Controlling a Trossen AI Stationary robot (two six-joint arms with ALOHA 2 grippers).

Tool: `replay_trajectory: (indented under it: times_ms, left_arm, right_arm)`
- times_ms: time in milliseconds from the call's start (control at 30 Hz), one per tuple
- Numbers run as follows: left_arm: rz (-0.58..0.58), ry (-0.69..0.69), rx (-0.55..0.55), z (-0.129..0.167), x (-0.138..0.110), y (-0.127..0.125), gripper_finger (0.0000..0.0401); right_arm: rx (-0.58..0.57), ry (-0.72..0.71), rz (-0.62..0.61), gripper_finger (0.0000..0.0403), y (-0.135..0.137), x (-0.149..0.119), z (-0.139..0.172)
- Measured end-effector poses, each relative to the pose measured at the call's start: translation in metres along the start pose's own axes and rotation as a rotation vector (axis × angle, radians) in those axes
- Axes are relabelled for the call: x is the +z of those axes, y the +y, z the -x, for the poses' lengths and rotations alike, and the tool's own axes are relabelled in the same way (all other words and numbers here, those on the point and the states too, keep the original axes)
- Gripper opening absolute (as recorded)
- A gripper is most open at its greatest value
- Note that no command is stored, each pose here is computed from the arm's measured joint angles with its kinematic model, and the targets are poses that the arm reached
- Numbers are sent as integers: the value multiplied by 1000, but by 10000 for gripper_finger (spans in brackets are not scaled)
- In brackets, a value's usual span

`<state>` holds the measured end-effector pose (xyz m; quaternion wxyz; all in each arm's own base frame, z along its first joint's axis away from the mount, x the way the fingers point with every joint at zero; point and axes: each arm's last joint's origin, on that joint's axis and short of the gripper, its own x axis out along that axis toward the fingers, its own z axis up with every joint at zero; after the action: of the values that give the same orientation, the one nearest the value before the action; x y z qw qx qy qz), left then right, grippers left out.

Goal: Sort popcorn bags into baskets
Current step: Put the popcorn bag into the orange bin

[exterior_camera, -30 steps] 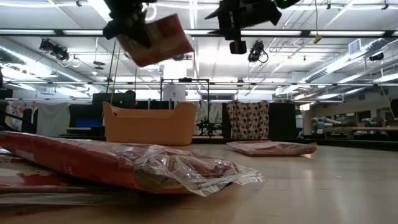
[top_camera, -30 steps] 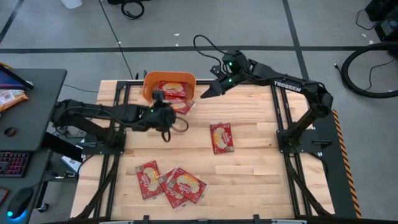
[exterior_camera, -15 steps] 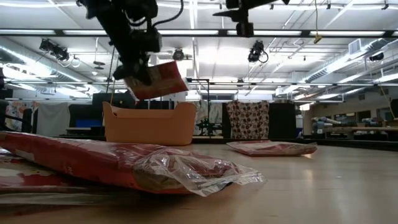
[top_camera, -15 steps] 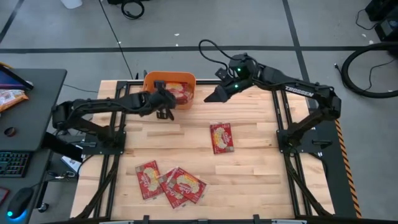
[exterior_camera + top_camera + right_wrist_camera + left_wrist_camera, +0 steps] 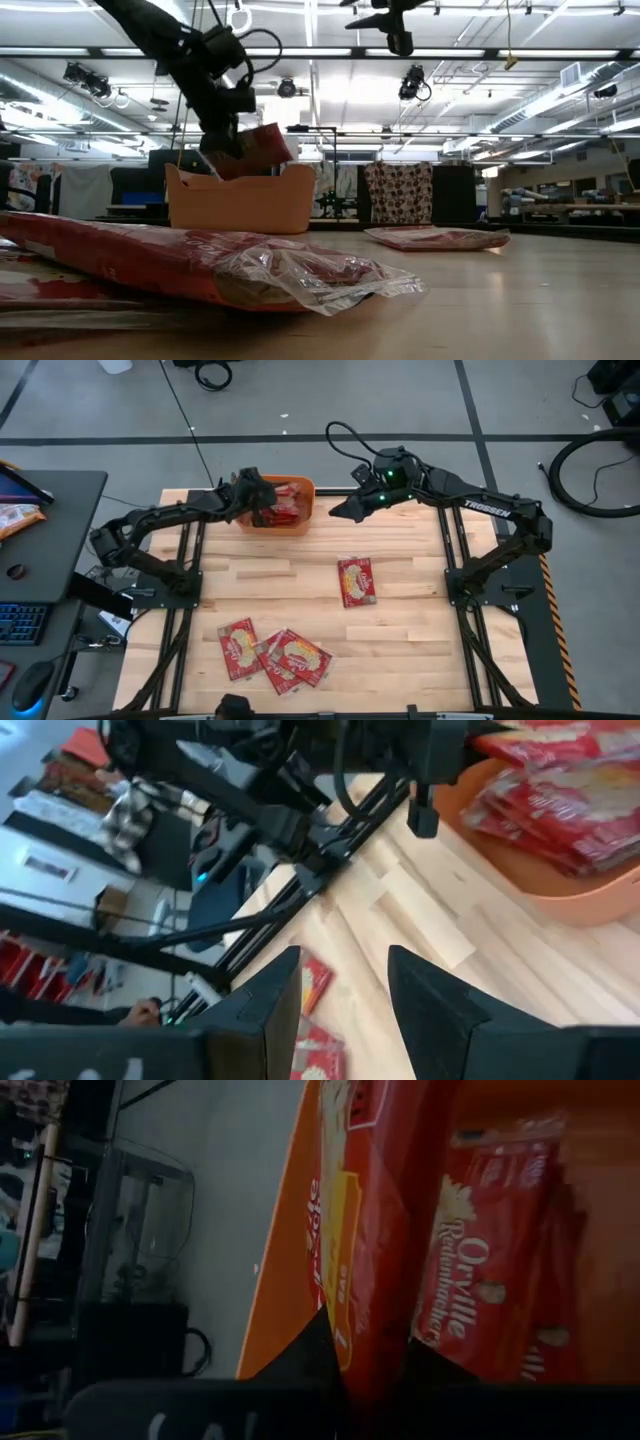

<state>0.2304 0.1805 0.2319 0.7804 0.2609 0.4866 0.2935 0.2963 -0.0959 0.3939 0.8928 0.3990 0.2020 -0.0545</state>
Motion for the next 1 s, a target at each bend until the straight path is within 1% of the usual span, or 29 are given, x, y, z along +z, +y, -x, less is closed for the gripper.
replay_trajectory:
  times_ms: [100, 233, 333, 467, 567, 633, 700, 833, 933, 1000]
  left_arm:
    - [-75, 12, -14, -13, 0, -6, 29]
    - [-113, 69, -9, -30, -1, -15, 32]
    - [-64, 119, 2, -38, -4, -20, 45]
    - [55, 107, -27, -39, -3, -22, 79]
    - [117, 102, -81, -35, 0, -21, 111]
    - [137, 97, -116, -31, 6, -19, 132]
    - [163, 118, -163, -27, 9, -16, 151]
    - [265, 147, -265, -17, 17, -5, 170]
    - [360, 171, -382, -8, 22, 0, 171]
    - [433, 142, -513, -1, 28, 1, 171]
  right_arm:
    - [-16, -14, -17, 155, -1, 1, -1]
    - [-17, -16, -31, 155, -2, 1, -1]
    - [-17, -16, -38, 155, -2, 1, -1]
    - [-16, -15, -43, 155, -1, 1, -1]
    - [-13, -11, -49, 155, 0, 0, -2]
    - [-5, -5, -49, 155, 1, -1, -2]
    - [3, 3, -48, 155, 1, -1, -2]
    - [31, 27, -49, 155, 2, -2, -2]
    - [45, 43, -44, 155, 4, -3, -3]
    - [58, 65, -27, 155, 5, -6, -3]
